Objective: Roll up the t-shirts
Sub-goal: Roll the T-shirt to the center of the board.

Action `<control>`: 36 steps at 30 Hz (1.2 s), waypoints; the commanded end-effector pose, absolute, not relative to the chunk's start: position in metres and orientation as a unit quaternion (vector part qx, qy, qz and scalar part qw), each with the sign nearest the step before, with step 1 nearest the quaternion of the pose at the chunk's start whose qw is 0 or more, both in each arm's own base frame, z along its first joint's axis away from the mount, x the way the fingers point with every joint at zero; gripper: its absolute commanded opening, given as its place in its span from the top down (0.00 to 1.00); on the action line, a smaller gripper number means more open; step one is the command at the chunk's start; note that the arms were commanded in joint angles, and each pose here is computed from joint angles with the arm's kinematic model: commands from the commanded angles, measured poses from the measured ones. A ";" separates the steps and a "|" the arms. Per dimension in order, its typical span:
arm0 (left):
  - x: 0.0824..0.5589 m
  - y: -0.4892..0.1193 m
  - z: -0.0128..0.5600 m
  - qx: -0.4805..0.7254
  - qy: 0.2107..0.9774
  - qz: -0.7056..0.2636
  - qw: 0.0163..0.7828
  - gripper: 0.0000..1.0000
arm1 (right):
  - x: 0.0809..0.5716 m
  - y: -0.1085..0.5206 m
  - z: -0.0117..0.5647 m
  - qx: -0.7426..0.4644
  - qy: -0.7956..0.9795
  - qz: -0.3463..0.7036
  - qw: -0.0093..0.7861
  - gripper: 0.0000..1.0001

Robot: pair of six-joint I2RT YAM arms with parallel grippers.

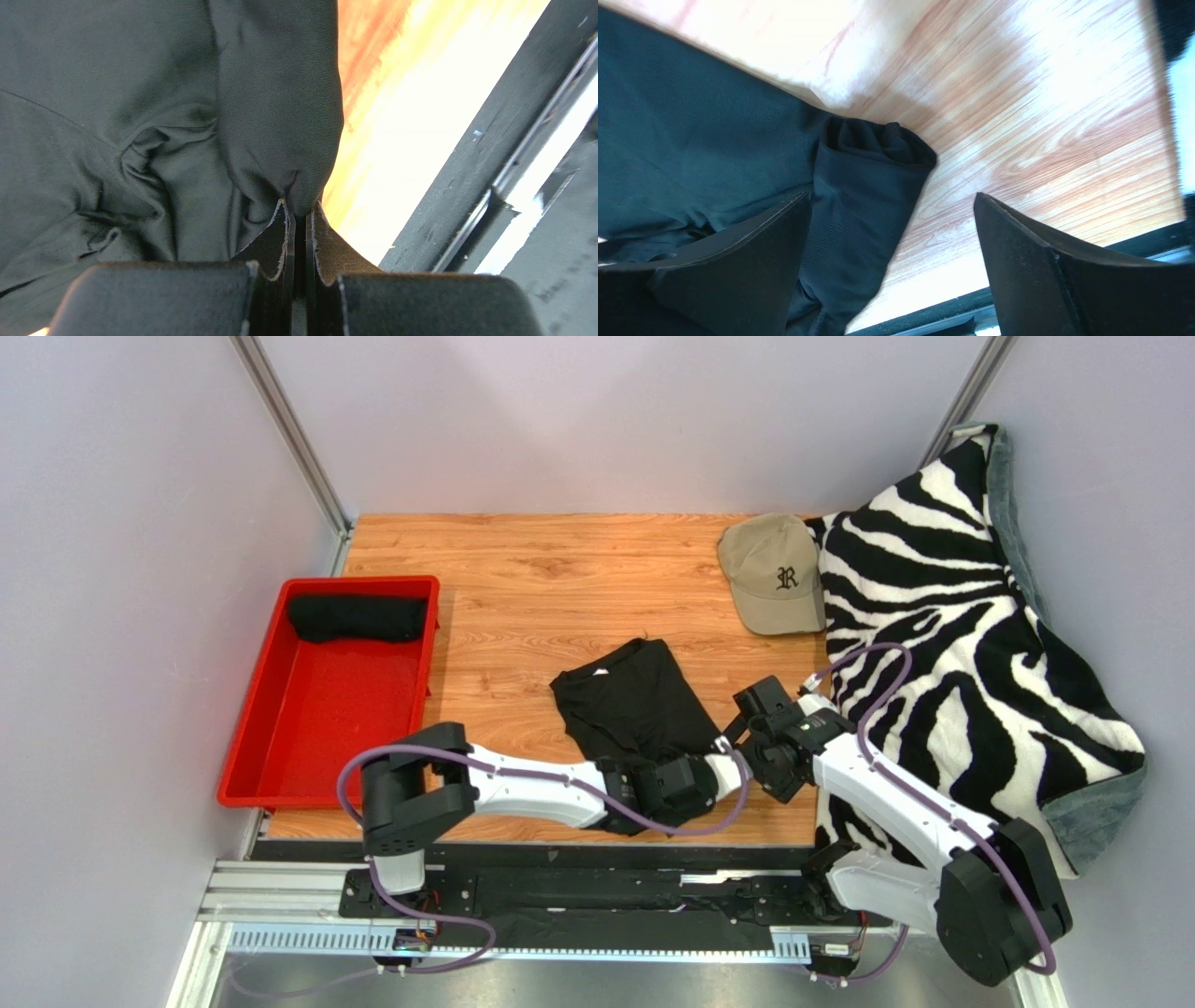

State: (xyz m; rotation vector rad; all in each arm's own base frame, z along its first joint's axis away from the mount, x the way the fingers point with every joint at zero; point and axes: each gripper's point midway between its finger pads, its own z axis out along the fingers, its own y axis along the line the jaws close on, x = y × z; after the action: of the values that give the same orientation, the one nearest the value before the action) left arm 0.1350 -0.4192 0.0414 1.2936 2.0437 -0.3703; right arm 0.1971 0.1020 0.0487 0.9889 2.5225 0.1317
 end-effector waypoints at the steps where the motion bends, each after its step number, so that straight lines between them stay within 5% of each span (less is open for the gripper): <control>1: 0.126 -0.434 0.067 0.458 0.795 -0.265 0.296 0.98 | 0.210 0.091 0.072 0.366 0.894 0.055 0.253 0.09; 16: 0.137 -0.411 0.061 0.251 0.828 -0.497 0.064 0.99 | 0.205 0.117 0.073 0.339 0.888 0.149 0.274 0.24; 36: 0.146 -0.386 0.054 0.114 0.816 -0.561 -0.084 0.99 | 0.205 0.150 0.053 0.312 0.905 0.122 0.263 0.26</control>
State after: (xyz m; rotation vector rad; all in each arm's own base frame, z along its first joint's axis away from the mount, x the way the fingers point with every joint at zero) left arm 0.1487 -0.3865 0.0458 0.4022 2.7124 -1.7647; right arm 0.1920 0.1444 0.0463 0.7868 2.5052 0.3132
